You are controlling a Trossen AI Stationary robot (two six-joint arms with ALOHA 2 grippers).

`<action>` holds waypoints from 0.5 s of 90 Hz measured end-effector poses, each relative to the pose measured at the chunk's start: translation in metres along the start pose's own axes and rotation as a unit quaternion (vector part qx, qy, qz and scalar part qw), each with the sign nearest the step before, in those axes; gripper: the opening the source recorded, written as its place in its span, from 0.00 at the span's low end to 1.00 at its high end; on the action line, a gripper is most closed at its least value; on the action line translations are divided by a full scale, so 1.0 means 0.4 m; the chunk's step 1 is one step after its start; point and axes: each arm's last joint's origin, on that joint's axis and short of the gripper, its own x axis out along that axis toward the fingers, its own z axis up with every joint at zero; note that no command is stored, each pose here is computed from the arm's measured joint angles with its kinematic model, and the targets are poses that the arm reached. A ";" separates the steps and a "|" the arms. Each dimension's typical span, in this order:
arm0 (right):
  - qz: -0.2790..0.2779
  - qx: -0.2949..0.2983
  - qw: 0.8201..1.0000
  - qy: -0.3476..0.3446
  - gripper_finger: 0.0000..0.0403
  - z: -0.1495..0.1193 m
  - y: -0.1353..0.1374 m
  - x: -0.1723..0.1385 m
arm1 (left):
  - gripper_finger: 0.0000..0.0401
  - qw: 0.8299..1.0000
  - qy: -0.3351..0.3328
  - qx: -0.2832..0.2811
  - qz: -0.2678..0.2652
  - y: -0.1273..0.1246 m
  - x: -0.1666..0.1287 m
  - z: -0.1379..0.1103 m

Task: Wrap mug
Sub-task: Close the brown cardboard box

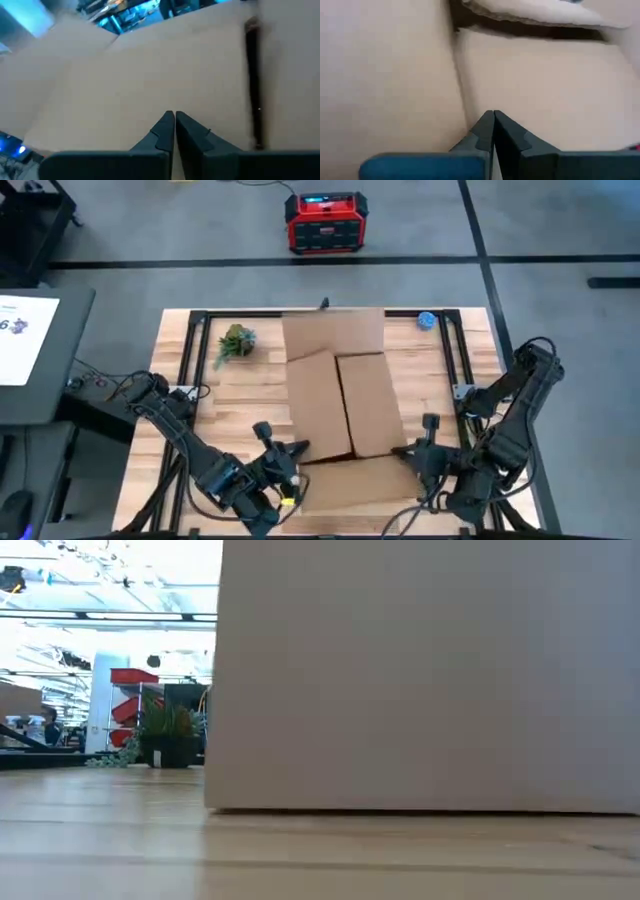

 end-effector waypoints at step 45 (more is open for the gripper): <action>0.007 0.004 0.998 -0.057 0.00 0.002 -0.062 -0.092 | 0.00 0.998 0.006 -0.041 0.054 0.043 0.028 -0.010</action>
